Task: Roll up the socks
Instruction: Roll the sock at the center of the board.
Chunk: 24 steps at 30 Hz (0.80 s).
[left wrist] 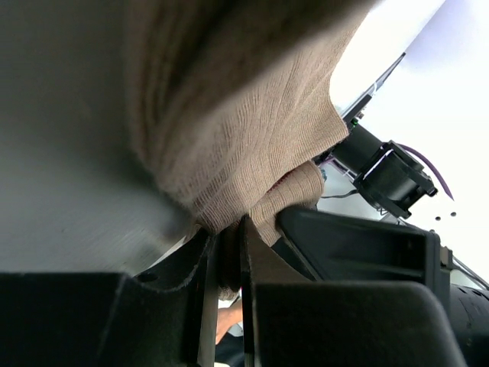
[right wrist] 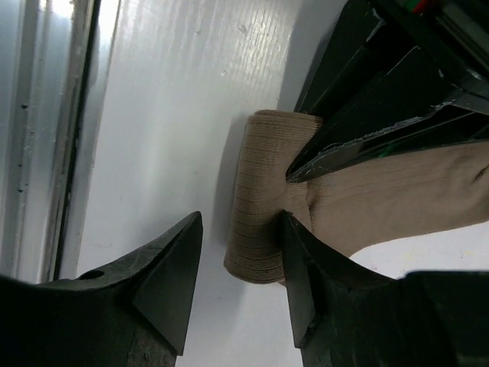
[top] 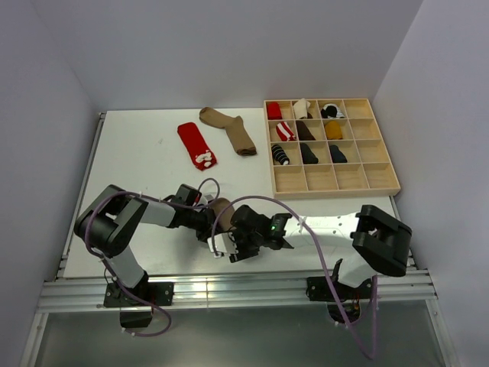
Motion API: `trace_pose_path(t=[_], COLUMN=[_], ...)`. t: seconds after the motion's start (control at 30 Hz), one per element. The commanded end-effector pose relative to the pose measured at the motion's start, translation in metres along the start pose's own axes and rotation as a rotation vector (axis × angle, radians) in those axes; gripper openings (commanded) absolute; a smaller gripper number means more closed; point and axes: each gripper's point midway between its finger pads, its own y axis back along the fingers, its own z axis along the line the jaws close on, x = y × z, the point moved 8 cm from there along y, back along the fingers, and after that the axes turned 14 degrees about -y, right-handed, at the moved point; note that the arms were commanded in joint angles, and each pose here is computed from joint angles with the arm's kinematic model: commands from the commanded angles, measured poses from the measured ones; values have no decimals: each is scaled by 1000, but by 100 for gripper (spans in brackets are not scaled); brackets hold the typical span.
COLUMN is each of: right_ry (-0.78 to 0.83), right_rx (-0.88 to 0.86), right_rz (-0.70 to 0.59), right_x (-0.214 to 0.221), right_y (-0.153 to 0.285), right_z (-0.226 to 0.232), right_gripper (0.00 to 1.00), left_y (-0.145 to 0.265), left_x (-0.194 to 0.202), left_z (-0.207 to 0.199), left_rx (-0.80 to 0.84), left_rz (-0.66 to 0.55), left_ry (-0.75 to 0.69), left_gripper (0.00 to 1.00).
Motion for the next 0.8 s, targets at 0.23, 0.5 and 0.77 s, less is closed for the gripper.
trace_pose_path(t=[0.23,0.5,0.77], right_ry=[-14,-270,-551], right_rx=[30,-288,-553], right_rz=[17,132,208], right_x=[-15,-9,0], right_y=[-10,-11,-10], right_z=[-13,-26,-51], right_gripper=[24,18,18], left_y=[0,25,52], left_x=[4,-18,-23], left_z=[18,3,-2], left_rx=[-98,-160,-188], left_rz=[-6,-239,-502], left_ry=[35,-87,-98], left_gripper=[10,31,43])
